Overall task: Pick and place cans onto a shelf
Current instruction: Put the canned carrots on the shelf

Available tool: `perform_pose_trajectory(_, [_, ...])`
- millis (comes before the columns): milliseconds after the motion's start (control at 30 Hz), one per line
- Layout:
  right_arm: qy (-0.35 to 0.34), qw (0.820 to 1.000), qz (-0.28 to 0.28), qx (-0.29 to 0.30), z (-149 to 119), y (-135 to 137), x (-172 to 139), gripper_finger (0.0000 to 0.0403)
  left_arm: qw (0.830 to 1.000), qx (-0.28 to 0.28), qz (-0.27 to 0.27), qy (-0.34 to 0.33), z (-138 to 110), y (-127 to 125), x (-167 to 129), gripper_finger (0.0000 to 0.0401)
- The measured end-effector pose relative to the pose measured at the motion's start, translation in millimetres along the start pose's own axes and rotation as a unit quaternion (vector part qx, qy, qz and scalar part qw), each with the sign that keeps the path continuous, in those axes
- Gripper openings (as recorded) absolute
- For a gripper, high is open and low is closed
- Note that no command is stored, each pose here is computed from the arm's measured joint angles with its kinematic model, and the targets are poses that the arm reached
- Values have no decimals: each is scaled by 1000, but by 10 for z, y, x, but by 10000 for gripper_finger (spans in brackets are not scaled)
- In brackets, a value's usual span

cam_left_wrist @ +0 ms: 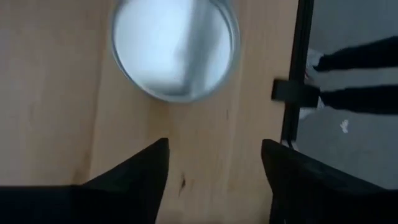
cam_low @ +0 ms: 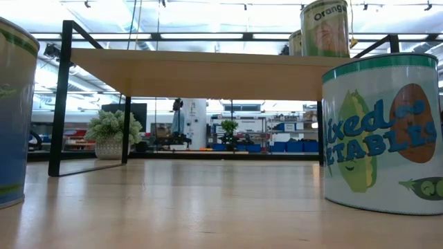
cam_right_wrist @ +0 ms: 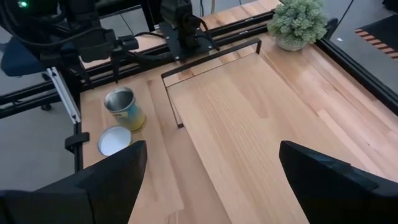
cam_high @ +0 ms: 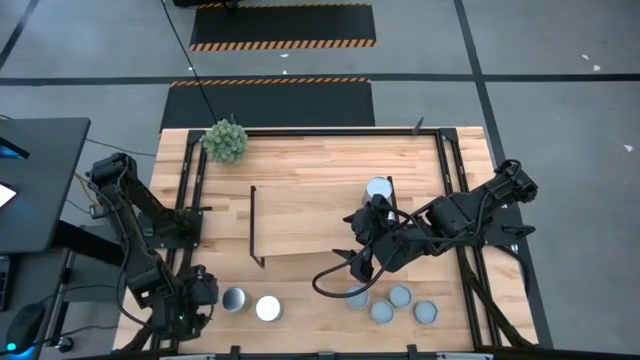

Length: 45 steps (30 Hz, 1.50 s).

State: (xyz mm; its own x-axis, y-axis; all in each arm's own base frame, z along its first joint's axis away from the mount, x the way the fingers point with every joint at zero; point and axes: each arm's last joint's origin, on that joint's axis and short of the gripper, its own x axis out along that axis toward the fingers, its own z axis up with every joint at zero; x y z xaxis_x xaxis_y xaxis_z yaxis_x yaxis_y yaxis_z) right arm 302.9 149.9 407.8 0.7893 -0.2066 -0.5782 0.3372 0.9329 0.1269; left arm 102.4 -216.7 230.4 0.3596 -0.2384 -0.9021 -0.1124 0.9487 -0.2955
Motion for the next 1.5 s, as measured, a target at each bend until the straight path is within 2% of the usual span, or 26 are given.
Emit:
perform_pose_trajectory(133, [5, 1000, 8, 1, -1, 6, 0, 374, 999, -25, -9, 33, -20, -6, -1, 278])
perform_pose_trajectory(300, [6, 1000, 11, 13, -1, 9, 0, 374, 998, -58, -6, 29, -22, -6, 1, 280])
perform_pose_trajectory(533, [-2, 999, 23, 24, -3, 54, -24, 374, 998, -62, -3, 17, -16, -4, 3, 310])
perform_pose_trajectory(767, [-13, 998, 44, 34, -46, 213, 55, 374, 997, -74, -12, 18, -14, -23, 3, 349])
perform_pose_trajectory(867, [-20, 998, 48, 35, -60, 263, 59, 374, 997, -72, -9, 17, -14, -19, 4, 354])
perform_pose_trajectory(967, [-19, 998, 44, 30, -90, 305, 122, 373, 998, -66, 11, 11, -15, 17, 4, 354])
perform_pose_trajectory(1133, [-35, 998, 46, 25, -83, 352, 159, 373, 995, -52, 80, 5, -36, 105, 71, 354])
perform_pose_trajectory(1400, [-43, 997, 52, 21, -74, 377, 161, 373, 992, -33, 122, -26, -68, 37, 344, 354])
perform_pose_trajectory(1500, [-43, 997, 52, 21, -73, 378, 161, 373, 992, -16, 117, -34, -77, -24, 469, 354])
